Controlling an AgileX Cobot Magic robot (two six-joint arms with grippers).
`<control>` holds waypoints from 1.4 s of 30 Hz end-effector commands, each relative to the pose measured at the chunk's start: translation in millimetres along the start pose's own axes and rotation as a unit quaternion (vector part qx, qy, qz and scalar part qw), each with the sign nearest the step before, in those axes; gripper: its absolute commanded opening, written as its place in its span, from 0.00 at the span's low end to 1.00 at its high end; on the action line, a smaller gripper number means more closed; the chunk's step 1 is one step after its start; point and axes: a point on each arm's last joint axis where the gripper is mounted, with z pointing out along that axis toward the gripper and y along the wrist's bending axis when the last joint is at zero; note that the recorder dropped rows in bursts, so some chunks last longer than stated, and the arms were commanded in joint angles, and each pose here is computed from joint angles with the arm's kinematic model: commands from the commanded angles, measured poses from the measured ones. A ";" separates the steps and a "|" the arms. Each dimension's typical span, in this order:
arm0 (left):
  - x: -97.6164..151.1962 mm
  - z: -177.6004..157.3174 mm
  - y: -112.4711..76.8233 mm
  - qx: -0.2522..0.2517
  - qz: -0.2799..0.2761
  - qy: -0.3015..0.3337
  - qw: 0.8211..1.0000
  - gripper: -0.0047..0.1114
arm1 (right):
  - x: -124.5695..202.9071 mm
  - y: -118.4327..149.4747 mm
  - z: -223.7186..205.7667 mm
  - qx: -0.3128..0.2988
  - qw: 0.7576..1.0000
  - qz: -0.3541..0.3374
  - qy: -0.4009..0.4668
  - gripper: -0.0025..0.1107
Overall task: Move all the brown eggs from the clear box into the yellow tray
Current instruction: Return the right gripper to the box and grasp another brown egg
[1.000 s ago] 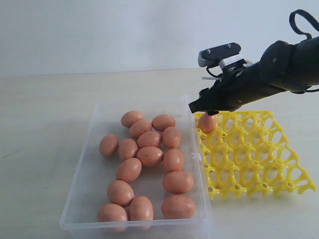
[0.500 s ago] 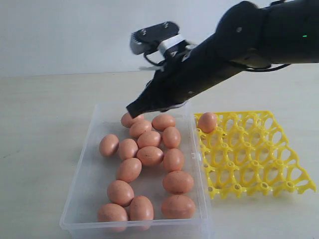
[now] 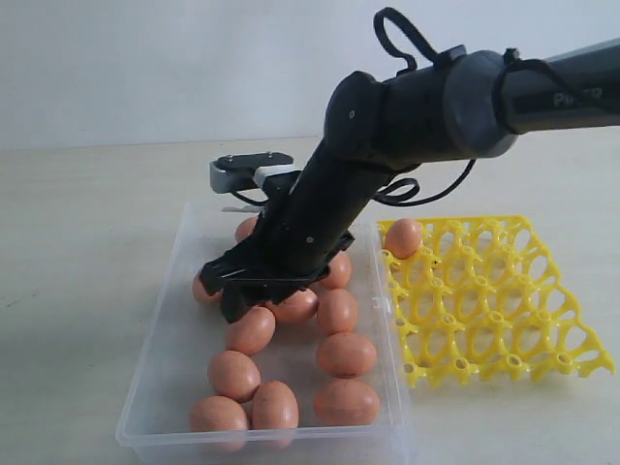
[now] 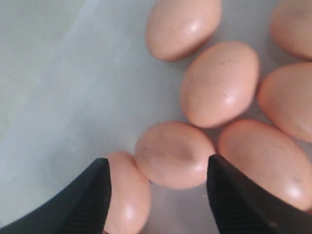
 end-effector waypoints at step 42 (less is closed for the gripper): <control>-2.1 -0.4 -0.1 0.002 -0.001 -0.006 1.000 0.04 | 9.1 13.9 -66.4 0.076 0.984 -0.138 -0.083 0.02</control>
